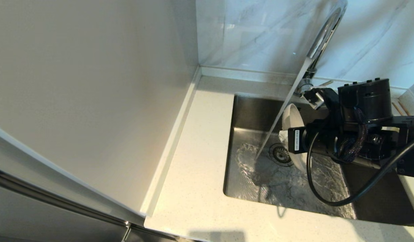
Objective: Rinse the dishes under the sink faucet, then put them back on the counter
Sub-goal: Rinse the plate, then place the plate on the table
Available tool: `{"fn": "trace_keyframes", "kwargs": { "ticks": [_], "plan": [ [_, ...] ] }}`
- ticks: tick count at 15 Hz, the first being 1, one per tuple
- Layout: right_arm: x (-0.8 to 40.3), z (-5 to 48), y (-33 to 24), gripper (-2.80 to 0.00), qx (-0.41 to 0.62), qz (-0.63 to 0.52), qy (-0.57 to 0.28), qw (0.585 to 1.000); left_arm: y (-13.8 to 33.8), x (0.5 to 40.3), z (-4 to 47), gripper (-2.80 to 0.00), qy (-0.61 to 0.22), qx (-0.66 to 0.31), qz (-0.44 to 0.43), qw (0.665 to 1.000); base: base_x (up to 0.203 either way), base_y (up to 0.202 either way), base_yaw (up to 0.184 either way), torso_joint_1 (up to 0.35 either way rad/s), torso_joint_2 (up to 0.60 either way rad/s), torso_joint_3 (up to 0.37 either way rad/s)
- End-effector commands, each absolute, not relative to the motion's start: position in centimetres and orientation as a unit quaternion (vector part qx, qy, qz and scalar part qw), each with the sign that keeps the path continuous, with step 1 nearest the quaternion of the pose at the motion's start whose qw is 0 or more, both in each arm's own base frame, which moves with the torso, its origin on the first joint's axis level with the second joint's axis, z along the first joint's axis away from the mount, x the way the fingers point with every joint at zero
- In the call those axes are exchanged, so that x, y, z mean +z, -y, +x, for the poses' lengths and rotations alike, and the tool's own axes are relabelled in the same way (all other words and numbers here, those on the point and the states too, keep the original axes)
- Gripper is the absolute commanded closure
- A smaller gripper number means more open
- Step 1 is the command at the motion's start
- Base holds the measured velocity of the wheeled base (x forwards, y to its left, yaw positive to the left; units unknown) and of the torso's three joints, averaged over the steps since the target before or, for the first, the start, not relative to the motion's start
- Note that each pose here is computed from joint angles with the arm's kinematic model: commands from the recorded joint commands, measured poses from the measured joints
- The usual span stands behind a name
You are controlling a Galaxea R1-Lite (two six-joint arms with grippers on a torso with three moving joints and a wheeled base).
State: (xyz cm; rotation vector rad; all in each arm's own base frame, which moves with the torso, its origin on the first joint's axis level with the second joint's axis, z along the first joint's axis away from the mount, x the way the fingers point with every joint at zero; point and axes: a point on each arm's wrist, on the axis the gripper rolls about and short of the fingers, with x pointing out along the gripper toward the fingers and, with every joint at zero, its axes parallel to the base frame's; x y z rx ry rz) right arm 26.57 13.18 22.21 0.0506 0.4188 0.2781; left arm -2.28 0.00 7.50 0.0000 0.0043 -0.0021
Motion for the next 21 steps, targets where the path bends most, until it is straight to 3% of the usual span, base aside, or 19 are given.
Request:
{"fn": "trace_keyframes", "kwargs": {
  "ticks": [1,10,15,18,21],
  "plan": [
    [22.8,26.6,-13.2,0.00,0.141,0.060,-0.203,0.967,0.0,7.5,-2.3,0.00,-0.002,-0.001,0.000,1.000,0.000,0.000,0.000,0.000,0.00,0.000],
    [22.6,26.6,-13.4,0.00,0.143,0.077,-0.215,0.963,0.0,7.5,-2.3,0.00,-0.002,-0.001,0.000,1.000,0.000,0.000,0.000,0.000,0.00,0.000],
    [22.5,23.7,-10.3,0.00,0.037,-0.006,-0.267,0.963,0.0,7.5,-2.3,0.00,-0.002,-0.001,0.000,1.000,0.000,0.000,0.000,0.000,0.00,0.000],
    [25.0,20.5,-8.6,0.00,0.016,-0.065,-0.229,0.971,0.0,7.5,-2.3,0.00,-0.002,-0.001,0.000,1.000,0.000,0.000,0.000,0.000,0.00,0.000],
    [21.0,18.9,-8.2,0.00,-0.010,-0.129,-0.291,0.948,0.0,7.5,-2.3,0.00,-0.002,-0.001,0.000,1.000,0.000,0.000,0.000,0.000,0.00,0.000]
  ]
}}
